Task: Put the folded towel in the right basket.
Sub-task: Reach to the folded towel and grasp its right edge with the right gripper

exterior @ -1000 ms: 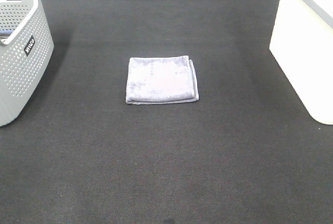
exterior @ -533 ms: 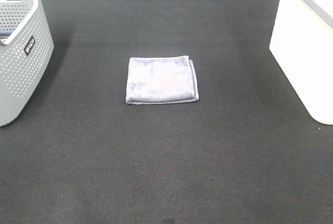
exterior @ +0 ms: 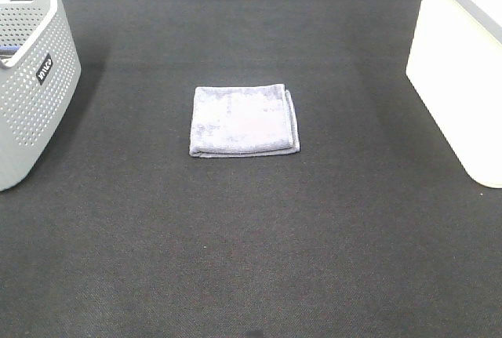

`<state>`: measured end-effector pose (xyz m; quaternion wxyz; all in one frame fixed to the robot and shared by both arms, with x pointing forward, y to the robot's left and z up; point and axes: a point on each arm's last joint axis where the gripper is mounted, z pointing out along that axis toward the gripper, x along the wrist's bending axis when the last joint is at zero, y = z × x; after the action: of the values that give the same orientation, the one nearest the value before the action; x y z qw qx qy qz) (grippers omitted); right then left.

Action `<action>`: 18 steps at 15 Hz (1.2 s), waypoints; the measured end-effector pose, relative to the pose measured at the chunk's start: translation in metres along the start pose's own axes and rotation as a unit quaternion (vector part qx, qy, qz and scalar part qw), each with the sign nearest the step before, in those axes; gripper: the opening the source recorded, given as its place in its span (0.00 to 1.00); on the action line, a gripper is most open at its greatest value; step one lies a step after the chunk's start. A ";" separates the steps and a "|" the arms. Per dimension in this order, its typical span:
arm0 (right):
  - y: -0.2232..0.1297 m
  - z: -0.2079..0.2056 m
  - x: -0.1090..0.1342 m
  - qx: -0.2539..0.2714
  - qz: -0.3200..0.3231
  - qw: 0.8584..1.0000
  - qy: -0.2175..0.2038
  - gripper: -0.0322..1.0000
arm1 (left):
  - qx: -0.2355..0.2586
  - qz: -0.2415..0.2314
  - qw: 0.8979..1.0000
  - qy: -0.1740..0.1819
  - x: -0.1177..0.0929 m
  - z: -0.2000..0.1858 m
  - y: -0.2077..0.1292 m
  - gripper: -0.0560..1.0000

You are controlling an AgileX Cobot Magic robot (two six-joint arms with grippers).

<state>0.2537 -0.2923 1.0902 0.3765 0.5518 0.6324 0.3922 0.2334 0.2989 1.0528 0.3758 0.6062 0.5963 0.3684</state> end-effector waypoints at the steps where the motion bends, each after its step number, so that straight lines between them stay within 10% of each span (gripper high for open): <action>1: 0.016 0.005 -0.001 0.003 0.003 1.000 0.002 0.72 | 0.000 0.000 1.000 0.000 0.000 0.000 0.000 0.97; 10: 0.171 0.132 -0.013 0.102 0.020 0.993 0.058 0.72 | 0.000 0.000 1.000 0.000 0.000 0.000 0.000 0.97; 18: 0.210 0.258 0.017 0.184 -0.012 0.964 0.191 0.66 | 0.000 0.000 1.000 0.000 0.000 0.000 0.000 0.97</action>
<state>0.5708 -0.2368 1.1755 0.1453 0.5185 0.7604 0.3632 0.2334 0.2989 1.0528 0.3758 0.6062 0.5963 0.3684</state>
